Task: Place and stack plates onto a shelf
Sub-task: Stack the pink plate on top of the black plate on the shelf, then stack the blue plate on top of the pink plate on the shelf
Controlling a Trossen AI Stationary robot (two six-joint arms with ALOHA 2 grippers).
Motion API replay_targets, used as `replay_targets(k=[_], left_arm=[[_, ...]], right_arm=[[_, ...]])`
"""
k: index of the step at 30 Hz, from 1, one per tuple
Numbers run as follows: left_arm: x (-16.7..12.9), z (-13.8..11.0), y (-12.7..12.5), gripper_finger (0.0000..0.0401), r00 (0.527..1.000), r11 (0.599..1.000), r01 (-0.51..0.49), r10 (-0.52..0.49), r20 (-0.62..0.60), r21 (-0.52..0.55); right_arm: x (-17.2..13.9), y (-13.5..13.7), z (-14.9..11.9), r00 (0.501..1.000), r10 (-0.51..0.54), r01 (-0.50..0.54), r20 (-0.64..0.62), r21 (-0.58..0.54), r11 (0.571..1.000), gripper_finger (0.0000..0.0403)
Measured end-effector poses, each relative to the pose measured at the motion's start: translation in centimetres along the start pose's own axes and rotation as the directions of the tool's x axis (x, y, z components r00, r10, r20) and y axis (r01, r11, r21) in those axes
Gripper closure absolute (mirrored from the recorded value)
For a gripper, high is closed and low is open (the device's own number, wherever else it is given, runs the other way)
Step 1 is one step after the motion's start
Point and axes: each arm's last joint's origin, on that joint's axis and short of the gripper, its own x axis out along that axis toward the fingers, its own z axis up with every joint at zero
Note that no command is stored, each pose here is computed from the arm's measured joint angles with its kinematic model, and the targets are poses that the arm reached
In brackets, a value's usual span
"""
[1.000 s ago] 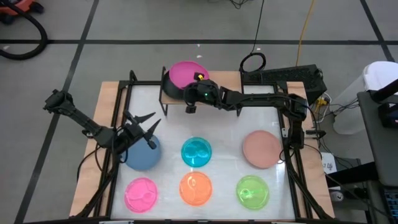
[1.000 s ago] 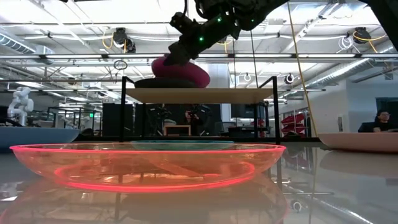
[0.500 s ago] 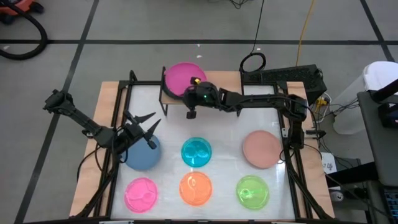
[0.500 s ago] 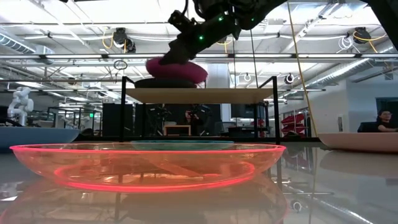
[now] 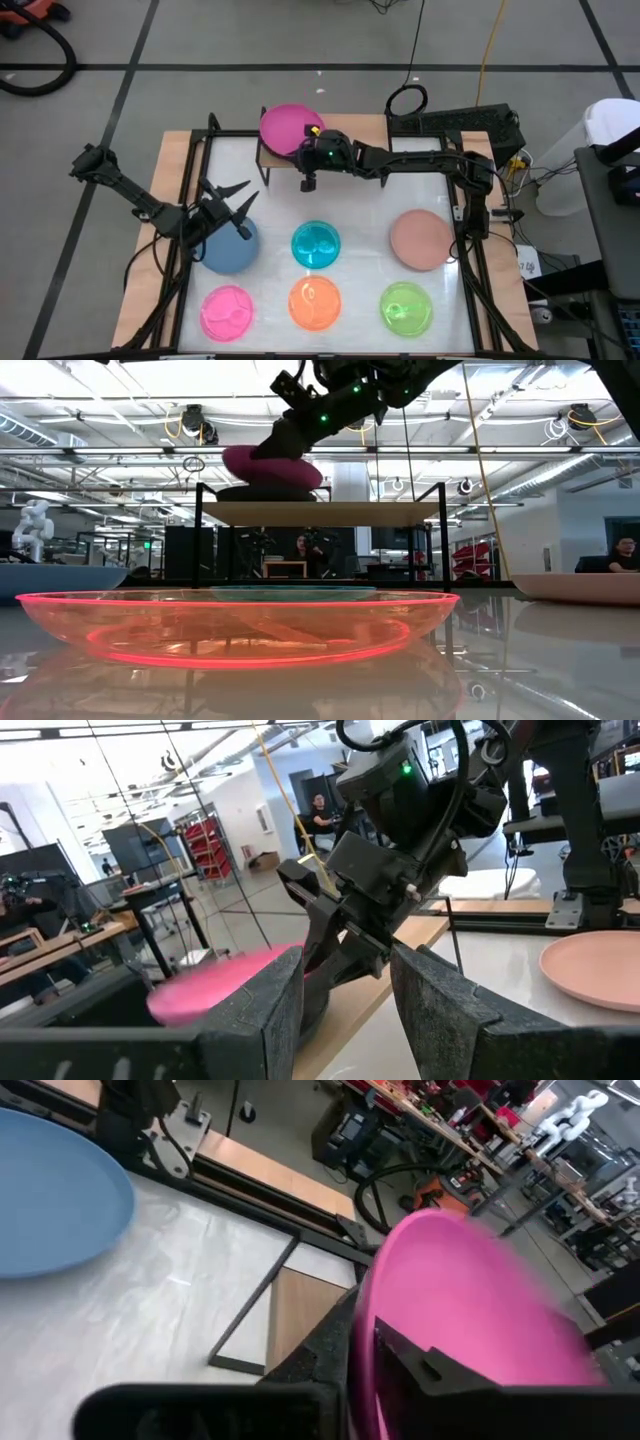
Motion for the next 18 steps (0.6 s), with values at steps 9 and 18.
replay_targets(k=[9, 18], left_arm=[[0.0, 0.0, 0.0, 0.0242, 1.000, 1.000, 0.000, 0.000, 0.000, -0.013], [0.0, -0.2, -0.1, 0.0242, 1.000, 1.000, 0.006, -0.006, -0.007, -0.005]], right_arm=[[0.0, 0.1, 0.1, 1.000, 0.000, 0.000, 0.004, 0.001, 1.000, 0.0322], [-2.2, 1.8, 2.1, 0.995, 0.090, -0.090, -0.035, 0.011, 0.996, 0.0303]])
